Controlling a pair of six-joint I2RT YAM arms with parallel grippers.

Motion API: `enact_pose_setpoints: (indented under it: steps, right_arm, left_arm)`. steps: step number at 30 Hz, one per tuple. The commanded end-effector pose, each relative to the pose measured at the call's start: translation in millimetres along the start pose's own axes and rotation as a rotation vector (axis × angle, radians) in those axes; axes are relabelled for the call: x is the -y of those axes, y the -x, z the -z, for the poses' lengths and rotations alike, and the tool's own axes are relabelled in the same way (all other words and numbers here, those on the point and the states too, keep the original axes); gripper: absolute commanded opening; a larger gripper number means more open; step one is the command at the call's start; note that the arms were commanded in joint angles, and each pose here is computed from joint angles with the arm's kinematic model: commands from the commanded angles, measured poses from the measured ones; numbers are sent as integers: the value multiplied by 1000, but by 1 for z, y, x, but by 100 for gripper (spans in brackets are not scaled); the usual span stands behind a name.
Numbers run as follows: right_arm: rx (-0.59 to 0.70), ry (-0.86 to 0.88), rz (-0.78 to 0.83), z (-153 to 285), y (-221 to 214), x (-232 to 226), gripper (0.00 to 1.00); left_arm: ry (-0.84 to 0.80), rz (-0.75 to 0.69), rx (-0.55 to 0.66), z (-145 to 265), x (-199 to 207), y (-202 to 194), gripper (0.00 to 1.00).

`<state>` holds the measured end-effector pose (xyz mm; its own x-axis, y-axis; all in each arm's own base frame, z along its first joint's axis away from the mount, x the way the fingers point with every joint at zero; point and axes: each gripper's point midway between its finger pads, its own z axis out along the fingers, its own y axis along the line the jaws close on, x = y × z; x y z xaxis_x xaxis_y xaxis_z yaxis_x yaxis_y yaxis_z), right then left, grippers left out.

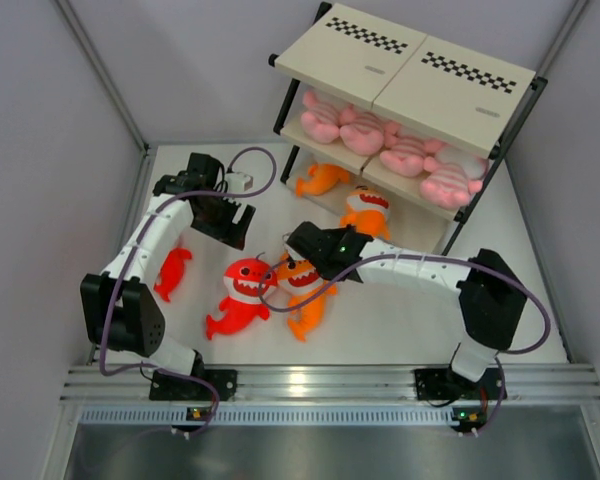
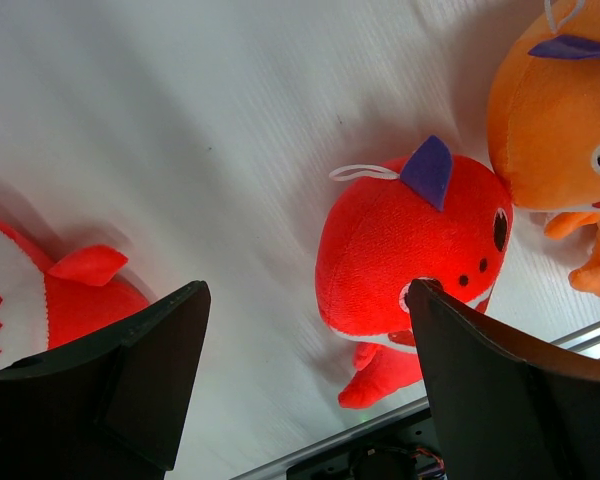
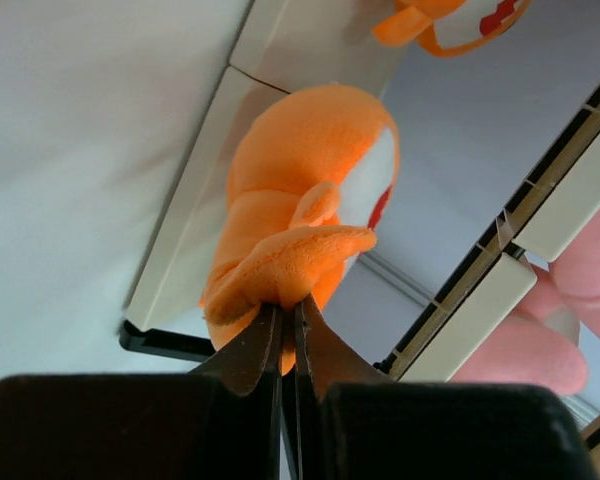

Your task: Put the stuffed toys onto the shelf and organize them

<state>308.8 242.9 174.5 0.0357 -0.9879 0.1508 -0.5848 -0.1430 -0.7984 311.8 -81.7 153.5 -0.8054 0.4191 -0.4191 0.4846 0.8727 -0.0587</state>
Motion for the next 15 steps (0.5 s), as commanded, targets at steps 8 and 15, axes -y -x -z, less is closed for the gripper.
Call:
enact_pose_setpoints:
  steps: [8, 15]
  right_arm:
    - [-73, -43, -94, -66, -6, 31, 0]
    - [-179, -38, -143, -116, -30, 27, 0]
  left_arm:
    - [28, -41, 85, 15, -3, 18, 86]
    - [25, -41, 85, 15, -3, 17, 87]
